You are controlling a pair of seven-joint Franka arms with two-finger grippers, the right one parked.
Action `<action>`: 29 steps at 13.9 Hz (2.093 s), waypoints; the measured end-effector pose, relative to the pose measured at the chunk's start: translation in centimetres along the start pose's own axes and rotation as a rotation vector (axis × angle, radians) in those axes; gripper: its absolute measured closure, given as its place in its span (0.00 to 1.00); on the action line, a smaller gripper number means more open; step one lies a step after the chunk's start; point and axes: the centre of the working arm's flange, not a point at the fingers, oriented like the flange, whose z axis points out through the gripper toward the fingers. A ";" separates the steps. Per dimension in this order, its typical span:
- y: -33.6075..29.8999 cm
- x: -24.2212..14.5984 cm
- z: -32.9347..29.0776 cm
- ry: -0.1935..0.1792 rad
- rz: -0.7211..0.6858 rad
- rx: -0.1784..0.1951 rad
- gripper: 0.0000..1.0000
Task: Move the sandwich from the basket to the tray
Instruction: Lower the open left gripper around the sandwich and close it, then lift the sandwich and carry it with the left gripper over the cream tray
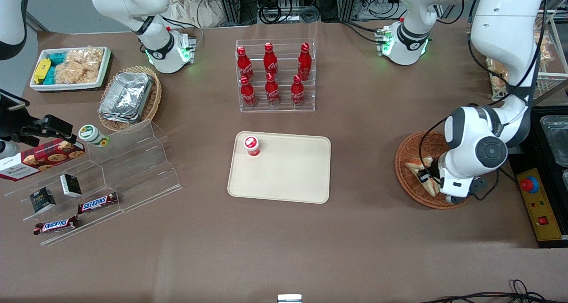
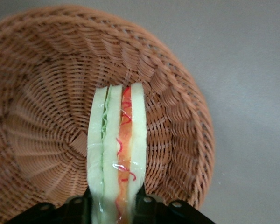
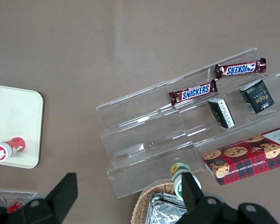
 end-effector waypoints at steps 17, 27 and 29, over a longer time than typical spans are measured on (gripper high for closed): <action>12.0 -17.4 -33.0 0.018 0.068 -0.035 0.84; 30.8 -25.2 -8.2 -0.073 0.081 -0.044 0.84; 32.2 -25.9 -3.5 -0.102 0.086 -0.037 0.84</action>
